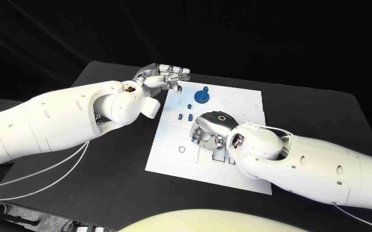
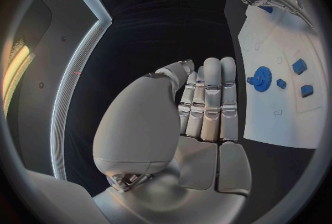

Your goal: Assemble the parts on the task board

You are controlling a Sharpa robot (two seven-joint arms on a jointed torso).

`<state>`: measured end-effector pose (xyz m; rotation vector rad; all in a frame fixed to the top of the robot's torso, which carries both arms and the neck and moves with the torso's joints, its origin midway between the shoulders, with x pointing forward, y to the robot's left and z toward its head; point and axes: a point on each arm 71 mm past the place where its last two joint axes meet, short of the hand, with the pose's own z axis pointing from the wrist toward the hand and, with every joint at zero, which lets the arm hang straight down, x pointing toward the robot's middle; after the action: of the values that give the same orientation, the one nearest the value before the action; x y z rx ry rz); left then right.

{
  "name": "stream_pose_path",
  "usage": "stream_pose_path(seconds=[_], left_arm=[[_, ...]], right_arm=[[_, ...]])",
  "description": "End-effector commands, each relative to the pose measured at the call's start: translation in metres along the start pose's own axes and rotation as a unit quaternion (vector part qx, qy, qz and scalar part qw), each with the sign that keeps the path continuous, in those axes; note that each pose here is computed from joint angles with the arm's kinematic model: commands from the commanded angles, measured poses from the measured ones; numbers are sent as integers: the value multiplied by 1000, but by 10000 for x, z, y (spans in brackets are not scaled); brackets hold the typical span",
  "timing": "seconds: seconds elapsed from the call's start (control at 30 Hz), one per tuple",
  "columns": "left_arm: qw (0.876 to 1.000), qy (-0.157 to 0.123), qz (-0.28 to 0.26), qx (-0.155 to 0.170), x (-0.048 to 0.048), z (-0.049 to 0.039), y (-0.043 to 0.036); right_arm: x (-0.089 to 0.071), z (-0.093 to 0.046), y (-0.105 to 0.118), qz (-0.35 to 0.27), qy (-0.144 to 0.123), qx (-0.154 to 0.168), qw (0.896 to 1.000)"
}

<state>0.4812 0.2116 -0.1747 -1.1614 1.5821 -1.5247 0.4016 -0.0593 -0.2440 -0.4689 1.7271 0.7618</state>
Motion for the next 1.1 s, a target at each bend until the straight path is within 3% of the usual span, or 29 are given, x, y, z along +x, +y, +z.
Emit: stream_pose_path(seconds=[0.03, 0.3, 0.7, 0.9, 1.1], left_arm=[[1000, 12, 0, 2, 30, 3, -10], [1000, 12, 0, 2, 29, 3, -9], [1000, 14, 0, -2, 26, 1, -5], [1000, 12, 0, -4, 13, -4, -2], [1000, 10, 1, -4, -13, -13, -3]], right_arm=[[34, -1, 2, -15, 17, 3, 1000], [24, 5, 9, -14, 9, 4, 1000], [-32, -30, -6, -6, -28, 8, 1000], [-88, -174, -24, -1, -38, 9, 999], [-278, -393, -179, 0, -51, 28, 998]])
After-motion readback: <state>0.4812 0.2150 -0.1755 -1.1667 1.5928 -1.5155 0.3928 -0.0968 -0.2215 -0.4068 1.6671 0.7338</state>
